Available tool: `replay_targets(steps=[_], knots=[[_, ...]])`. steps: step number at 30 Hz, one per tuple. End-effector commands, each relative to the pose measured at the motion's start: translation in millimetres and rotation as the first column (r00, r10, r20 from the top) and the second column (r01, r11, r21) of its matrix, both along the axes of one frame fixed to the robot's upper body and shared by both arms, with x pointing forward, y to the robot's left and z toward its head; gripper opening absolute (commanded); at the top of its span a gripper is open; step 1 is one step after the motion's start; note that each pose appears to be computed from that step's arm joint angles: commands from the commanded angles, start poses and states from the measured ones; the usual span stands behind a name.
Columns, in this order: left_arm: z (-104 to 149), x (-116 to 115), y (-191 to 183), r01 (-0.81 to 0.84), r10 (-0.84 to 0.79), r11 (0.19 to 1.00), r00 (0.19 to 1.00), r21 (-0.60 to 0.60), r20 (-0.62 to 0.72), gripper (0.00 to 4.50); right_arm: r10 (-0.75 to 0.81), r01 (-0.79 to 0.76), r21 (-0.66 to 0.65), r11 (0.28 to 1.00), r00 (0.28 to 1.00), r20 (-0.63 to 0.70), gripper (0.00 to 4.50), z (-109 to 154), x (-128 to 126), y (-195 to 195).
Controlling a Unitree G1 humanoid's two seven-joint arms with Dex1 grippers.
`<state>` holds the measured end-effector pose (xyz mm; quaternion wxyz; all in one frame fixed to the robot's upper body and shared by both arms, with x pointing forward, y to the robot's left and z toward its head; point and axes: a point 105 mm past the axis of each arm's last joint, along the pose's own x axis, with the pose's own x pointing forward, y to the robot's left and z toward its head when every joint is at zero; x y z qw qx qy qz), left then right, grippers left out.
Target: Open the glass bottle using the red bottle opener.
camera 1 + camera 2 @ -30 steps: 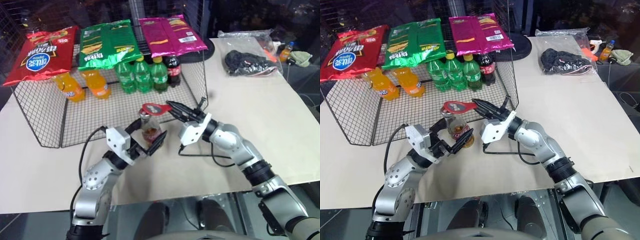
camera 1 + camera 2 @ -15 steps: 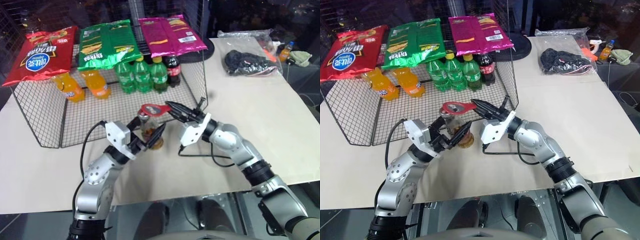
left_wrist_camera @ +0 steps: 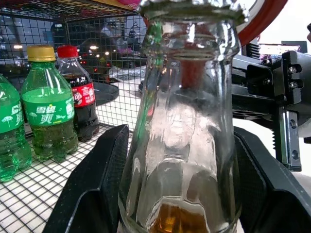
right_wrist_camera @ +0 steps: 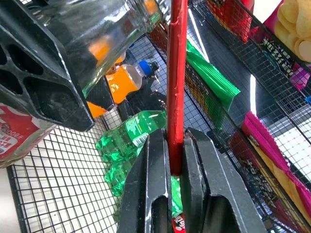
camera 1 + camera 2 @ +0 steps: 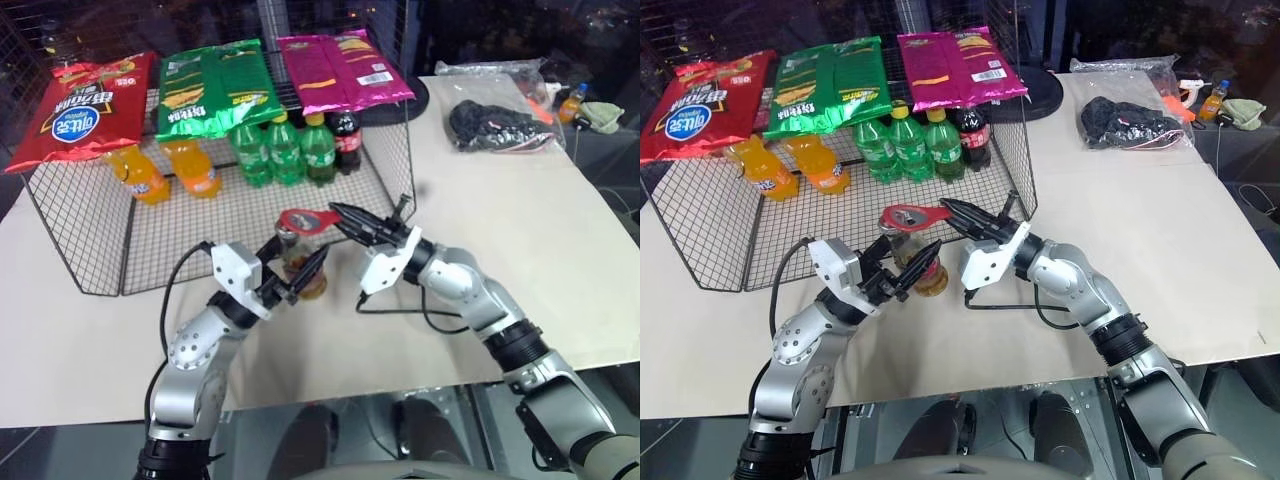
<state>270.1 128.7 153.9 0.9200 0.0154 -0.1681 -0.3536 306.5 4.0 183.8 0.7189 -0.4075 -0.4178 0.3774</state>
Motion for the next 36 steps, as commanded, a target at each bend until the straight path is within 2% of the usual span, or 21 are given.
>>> replay_targets(steps=[1,7,16,21,24,27,36], knots=[[3,-2,-3,0.008,-0.008,1.0,1.0,0.012,0.019,2.32,0.044,-0.043,-0.023,0.999,0.998,0.036,0.0,2,-8,9],[3,-2,-4,0.009,-0.009,1.0,1.0,0.01,0.018,2.32,0.042,-0.043,-0.03,0.999,0.999,-0.024,0.0,-13,-3,17],[3,-1,-4,0.006,-0.006,1.0,1.0,0.008,0.014,2.32,0.063,-0.061,-0.055,0.997,0.997,0.038,0.0,-16,-5,21],[2,-1,-4,0.005,-0.005,1.0,1.0,0.007,0.01,2.32,0.017,-0.001,-0.086,0.996,0.983,0.182,0.0,14,10,4],[0,0,-4,0.004,-0.004,1.0,1.0,0.008,0.007,2.32,-0.018,0.027,-0.029,0.999,0.96,0.28,0.0,54,16,-5],[-1,0,-3,0.001,-0.001,1.0,1.0,0.008,0.005,2.32,-0.031,0.029,0.012,1.0,0.941,0.336,0.0,80,15,-8],[-3,-1,-2,-0.001,0.001,1.0,1.0,0.006,-0.005,2.32,-0.025,0.009,0.045,0.999,0.928,0.372,0.0,91,6,-4]])
